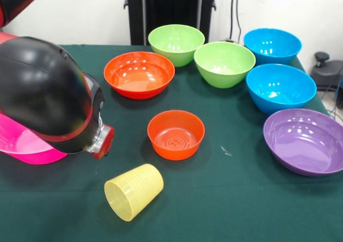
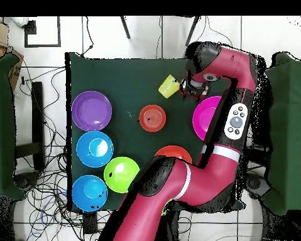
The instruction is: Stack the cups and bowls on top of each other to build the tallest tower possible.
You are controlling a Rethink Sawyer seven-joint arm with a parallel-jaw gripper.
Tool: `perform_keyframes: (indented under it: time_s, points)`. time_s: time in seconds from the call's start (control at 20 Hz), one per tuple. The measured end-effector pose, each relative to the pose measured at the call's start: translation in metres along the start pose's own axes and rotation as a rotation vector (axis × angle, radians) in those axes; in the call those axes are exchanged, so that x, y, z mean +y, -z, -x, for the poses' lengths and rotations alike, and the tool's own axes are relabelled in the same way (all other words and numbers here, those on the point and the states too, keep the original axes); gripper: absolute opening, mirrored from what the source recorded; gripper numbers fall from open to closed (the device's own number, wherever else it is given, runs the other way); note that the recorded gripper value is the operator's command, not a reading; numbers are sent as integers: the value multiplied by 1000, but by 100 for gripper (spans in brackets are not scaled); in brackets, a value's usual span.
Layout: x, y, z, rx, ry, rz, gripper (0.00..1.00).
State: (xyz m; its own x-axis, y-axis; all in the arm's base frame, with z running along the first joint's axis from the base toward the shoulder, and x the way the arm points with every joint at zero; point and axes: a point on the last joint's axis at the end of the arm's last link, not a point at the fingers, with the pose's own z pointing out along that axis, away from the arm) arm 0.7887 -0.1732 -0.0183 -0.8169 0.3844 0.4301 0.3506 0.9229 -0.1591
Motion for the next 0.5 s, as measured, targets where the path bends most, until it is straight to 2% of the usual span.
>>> perform_keyframes:
  time_s: [0.2,0.5]
  points:
    - [1,-8,3,-3,11,-13,100]
    - [12,-18,7,-9,28,-3,100]
